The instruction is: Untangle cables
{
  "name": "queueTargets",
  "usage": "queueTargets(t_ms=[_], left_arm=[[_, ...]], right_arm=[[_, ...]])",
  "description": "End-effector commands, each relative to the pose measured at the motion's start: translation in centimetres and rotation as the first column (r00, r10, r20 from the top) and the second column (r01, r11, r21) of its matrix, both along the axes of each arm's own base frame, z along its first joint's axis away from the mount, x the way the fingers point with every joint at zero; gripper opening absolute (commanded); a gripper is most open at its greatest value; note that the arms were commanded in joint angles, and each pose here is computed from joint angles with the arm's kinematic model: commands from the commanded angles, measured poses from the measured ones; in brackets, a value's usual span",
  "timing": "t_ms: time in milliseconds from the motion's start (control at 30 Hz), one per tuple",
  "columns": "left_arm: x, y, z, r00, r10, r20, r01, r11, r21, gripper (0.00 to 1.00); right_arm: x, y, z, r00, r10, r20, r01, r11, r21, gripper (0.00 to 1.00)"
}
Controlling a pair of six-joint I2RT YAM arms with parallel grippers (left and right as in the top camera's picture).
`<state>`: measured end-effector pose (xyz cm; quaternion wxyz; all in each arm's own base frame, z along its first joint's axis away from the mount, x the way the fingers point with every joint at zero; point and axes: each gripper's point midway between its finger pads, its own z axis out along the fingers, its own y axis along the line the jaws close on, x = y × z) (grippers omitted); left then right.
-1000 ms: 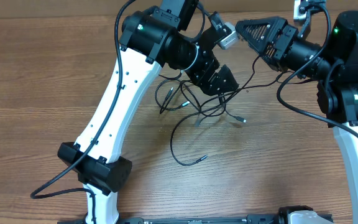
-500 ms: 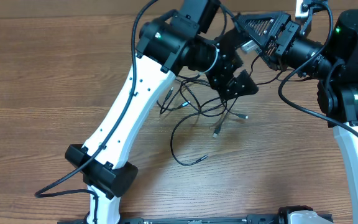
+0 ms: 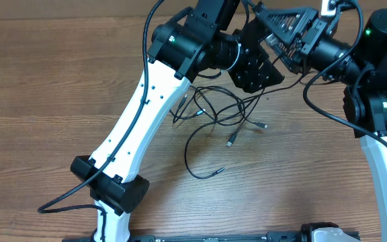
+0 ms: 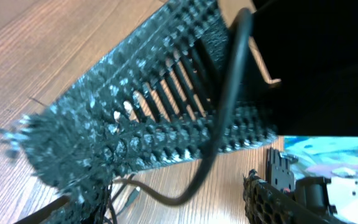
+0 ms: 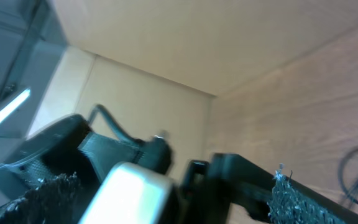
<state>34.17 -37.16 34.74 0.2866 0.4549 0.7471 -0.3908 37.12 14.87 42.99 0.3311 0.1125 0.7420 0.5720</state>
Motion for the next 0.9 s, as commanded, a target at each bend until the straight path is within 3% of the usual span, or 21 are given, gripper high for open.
queueTargets(t_ms=[0, 333, 633, 767, 867], left_arm=[[0.2, -0.2, 0.0, 1.0, 0.02, -0.016, -0.02, 1.0, -0.004, 0.71], [0.7, -0.4, 0.6, 0.999, 0.036, -0.01, -0.036, 0.999, -0.028, 0.69], [1.4, -0.5, 1.0, 0.998, 0.059, 0.01, -0.059, 0.997, -0.041, 0.27], [2.6, -0.1, 0.7, 0.989, 0.147, -0.004, -0.147, 0.989, -0.018, 0.05], [2.9, -0.2, 1.0, 0.987, 0.163, -0.004, -0.163, 0.986, -0.031, 0.04]], right_arm=[[-0.4, -0.1, 2.7, 1.0, -0.01, 0.027, 0.008, 0.997, 0.072, 1.0], [-0.2, -0.2, 3.9, 0.999, -0.022, 0.037, 0.017, 0.993, 0.12, 1.0], [-0.2, -0.2, 3.9, 0.999, -0.023, 0.023, 0.02, 0.991, 0.133, 1.0], [0.0, -0.9, 4.3, 0.999, -0.041, 0.029, 0.036, 0.989, 0.146, 1.0], [0.2, -1.6, 4.3, 0.998, -0.054, 0.024, 0.05, 0.988, 0.147, 1.0]])
